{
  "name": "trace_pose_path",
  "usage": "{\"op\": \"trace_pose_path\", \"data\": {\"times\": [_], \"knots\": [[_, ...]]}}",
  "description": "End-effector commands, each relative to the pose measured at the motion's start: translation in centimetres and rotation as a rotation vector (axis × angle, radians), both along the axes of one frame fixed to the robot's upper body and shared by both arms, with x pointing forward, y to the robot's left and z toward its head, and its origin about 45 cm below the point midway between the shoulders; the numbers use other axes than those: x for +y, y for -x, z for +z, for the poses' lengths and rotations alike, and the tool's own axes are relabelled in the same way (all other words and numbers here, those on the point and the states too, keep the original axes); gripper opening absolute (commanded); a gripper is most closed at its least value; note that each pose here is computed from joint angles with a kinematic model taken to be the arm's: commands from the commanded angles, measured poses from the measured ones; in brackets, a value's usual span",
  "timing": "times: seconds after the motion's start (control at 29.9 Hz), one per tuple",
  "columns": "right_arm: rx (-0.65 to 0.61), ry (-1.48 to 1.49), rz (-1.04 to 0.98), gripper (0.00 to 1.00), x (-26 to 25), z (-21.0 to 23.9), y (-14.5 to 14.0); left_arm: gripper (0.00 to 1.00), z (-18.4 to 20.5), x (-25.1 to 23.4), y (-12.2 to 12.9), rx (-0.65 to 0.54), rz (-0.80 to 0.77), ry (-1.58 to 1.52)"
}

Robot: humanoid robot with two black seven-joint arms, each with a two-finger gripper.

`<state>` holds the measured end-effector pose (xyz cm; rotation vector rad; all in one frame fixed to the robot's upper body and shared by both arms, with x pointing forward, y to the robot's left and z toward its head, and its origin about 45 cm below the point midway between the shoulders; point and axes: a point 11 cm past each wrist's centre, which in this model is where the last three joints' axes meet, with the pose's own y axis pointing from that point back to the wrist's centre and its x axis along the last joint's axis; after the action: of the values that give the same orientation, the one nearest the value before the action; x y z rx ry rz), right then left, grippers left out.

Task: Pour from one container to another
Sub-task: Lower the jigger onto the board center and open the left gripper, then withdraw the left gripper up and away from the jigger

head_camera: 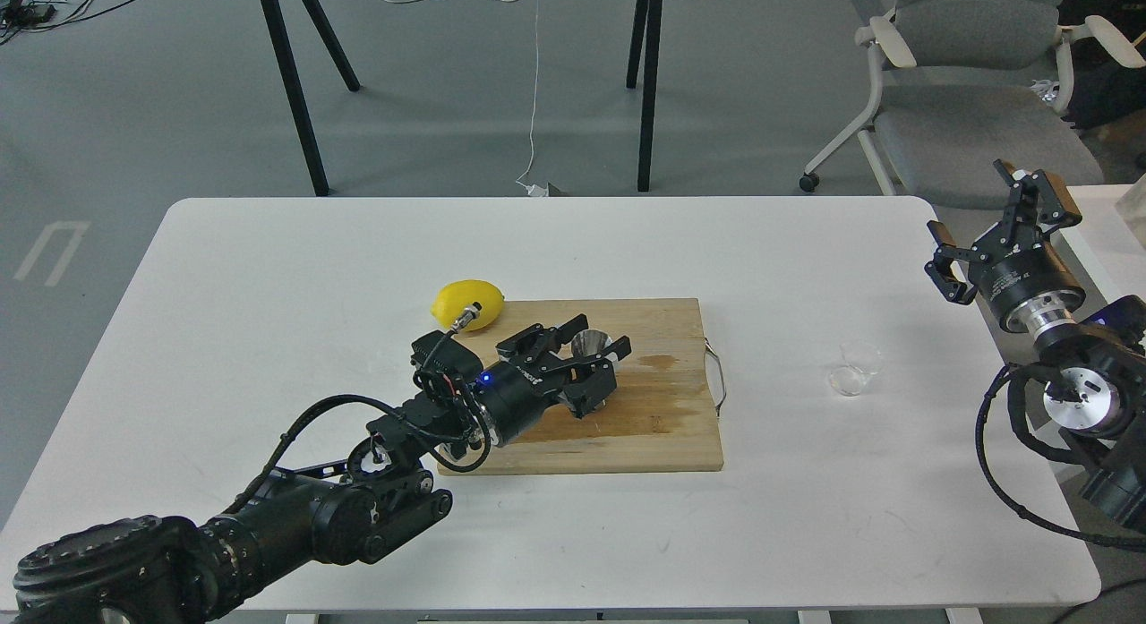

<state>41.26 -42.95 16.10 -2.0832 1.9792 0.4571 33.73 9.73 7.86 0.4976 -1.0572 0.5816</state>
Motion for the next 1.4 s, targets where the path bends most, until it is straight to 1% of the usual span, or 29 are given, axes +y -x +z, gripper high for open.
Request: {"op": "trace_pose_path", "data": {"times": [0.0, 0.27, 0.43, 0.67, 0.87, 1.17, 1.37], "knots": [[0.001, -0.002, -0.002, 1.00, 0.0, -0.1, 0.1, 0.93, 0.0, 0.0, 0.0, 0.000, 0.000, 0.000], [0.016, -0.002, -0.005, 1.00, -0.2, -0.7, 0.6, 0.95, -0.1, -0.2, 0.3, 0.005, -0.005, 0.004], [0.018, -0.002, -0.007, 1.00, -0.3, -0.8, 0.7, 0.95, 1.2, -1.9, 0.9, -0.008, -0.045, 0.057], [0.019, -0.004, -0.007, 1.00, -0.2, -0.9, 0.7, 0.95, 1.7, -2.5, 1.1, -0.013, -0.060, 0.076], [0.020, -0.006, -0.008, 1.00, -0.2, -0.9, 0.8, 0.95, 1.3, -2.5, 1.6, -0.001, -0.060, 0.082], [0.021, -0.010, -0.006, 1.00, -0.1, -1.0, 0.8, 0.95, 1.3, -2.1, 1.0, -0.005, -0.045, 0.069], [0.020, -0.012, -0.006, 1.00, -0.1, -1.0, 0.8, 0.95, 1.1, -1.0, -0.1, -0.016, -0.018, 0.035]]}}
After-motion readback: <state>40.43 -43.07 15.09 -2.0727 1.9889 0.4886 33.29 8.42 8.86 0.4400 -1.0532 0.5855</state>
